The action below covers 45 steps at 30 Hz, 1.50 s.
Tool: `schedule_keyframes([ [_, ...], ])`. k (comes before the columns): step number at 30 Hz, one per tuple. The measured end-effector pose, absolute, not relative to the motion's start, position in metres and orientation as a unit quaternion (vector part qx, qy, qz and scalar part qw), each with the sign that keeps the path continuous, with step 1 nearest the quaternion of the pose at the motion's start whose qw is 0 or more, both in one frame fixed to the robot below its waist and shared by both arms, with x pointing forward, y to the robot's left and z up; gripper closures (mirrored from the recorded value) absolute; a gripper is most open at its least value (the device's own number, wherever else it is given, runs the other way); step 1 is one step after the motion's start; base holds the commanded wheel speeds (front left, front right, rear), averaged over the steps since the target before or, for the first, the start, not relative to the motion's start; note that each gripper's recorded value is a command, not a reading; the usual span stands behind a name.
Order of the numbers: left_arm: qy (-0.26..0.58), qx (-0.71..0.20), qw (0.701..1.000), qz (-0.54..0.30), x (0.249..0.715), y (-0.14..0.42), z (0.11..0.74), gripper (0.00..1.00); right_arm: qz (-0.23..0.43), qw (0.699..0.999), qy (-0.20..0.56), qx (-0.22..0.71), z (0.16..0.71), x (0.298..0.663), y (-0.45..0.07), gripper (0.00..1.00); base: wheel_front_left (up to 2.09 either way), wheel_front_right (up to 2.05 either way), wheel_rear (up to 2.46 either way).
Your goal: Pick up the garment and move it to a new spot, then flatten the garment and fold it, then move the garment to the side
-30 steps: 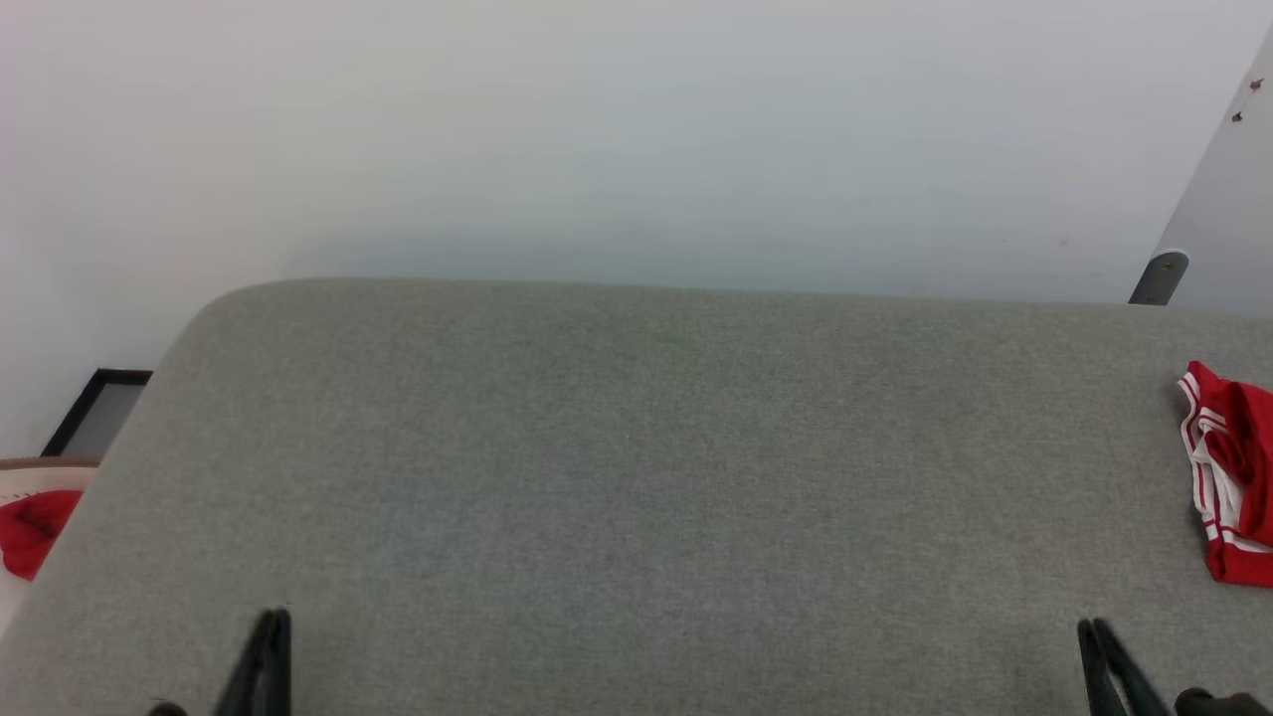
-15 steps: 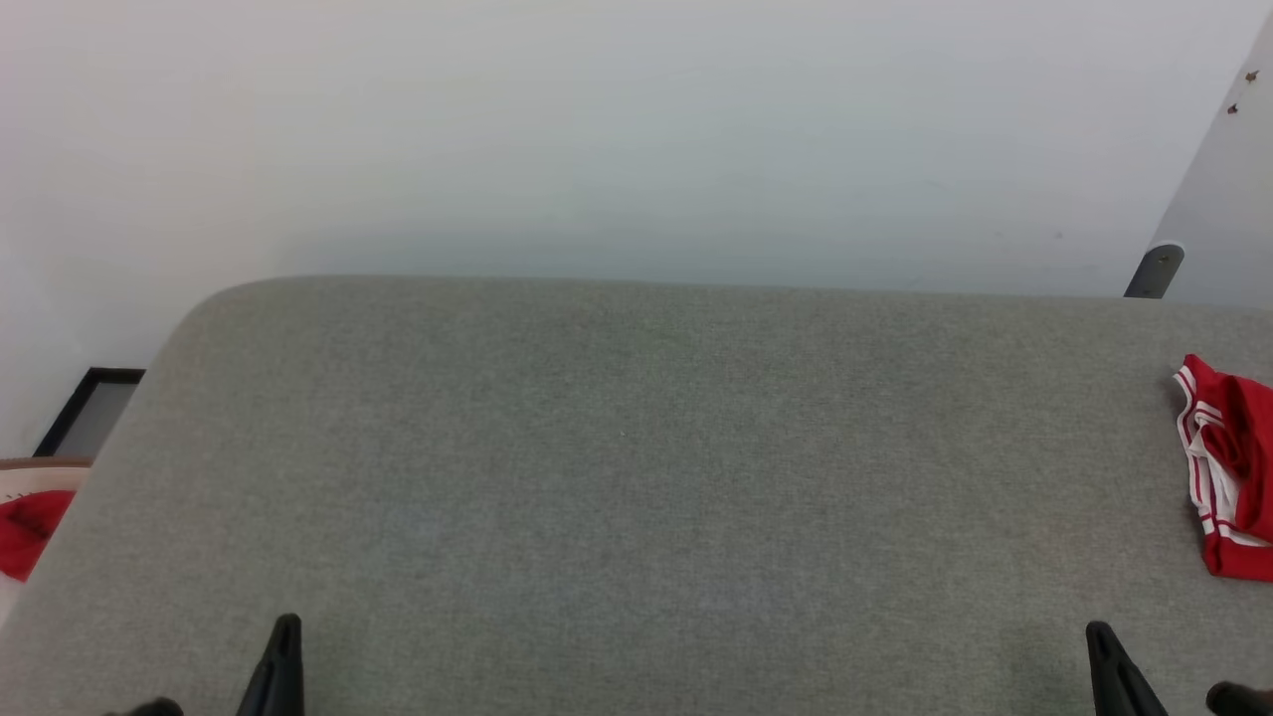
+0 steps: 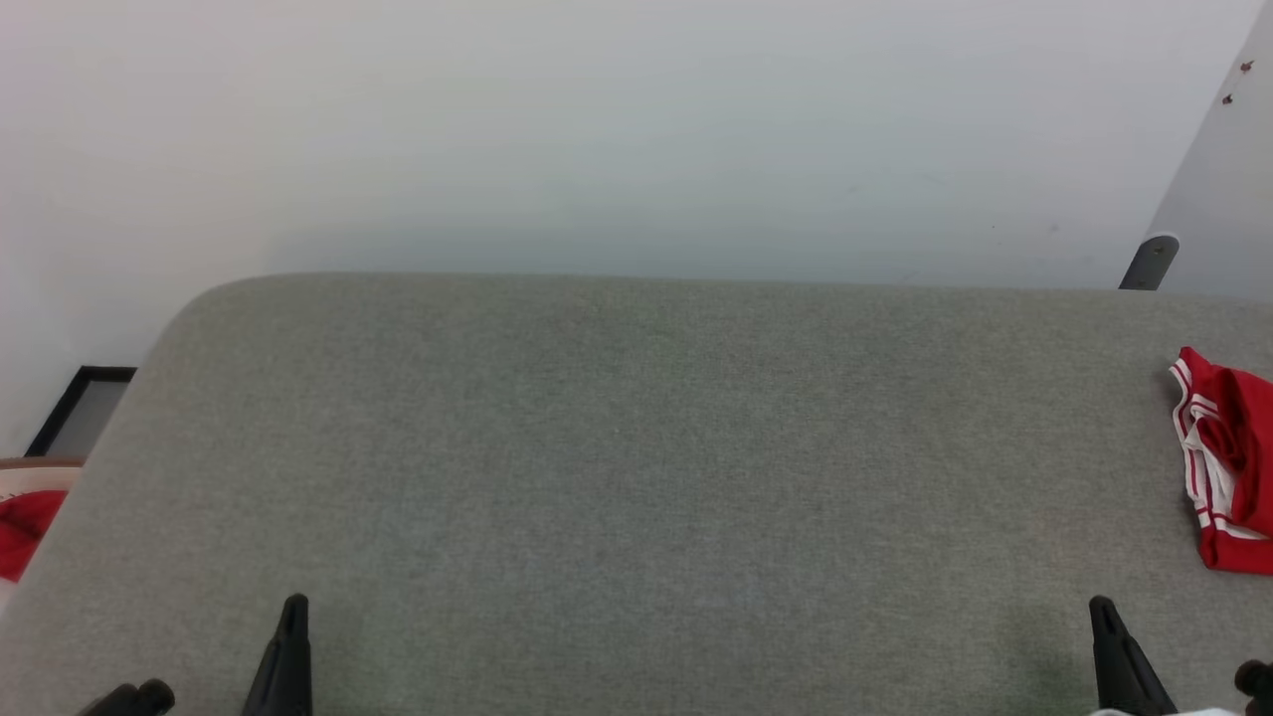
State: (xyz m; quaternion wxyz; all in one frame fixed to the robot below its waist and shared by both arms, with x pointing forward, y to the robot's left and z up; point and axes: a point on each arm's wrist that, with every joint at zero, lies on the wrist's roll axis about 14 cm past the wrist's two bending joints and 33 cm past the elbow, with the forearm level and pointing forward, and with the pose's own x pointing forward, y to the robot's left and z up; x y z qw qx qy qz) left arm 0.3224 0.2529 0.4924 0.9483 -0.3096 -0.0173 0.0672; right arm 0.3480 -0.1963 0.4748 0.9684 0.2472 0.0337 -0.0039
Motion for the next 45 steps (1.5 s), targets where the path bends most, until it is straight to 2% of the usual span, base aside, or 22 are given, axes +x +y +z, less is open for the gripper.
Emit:
schedule_keyframes([
  [23, -0.010, -0.448, 0.892, 0.063, 0.341, 0.242, 0.492, 1.00, -0.022, 0.913, 0.031, 0.407, 0.481, 0.361, -0.200, 1.00, 0.00, 0.00, 0.00],
  [45, -0.007, -0.548, 0.835, 0.047, 0.358, 0.229, 0.496, 1.00, -0.021, 0.852, 0.024, 0.523, 0.489, 0.372, -0.199, 1.00, 0.00, 0.00, 0.00],
])
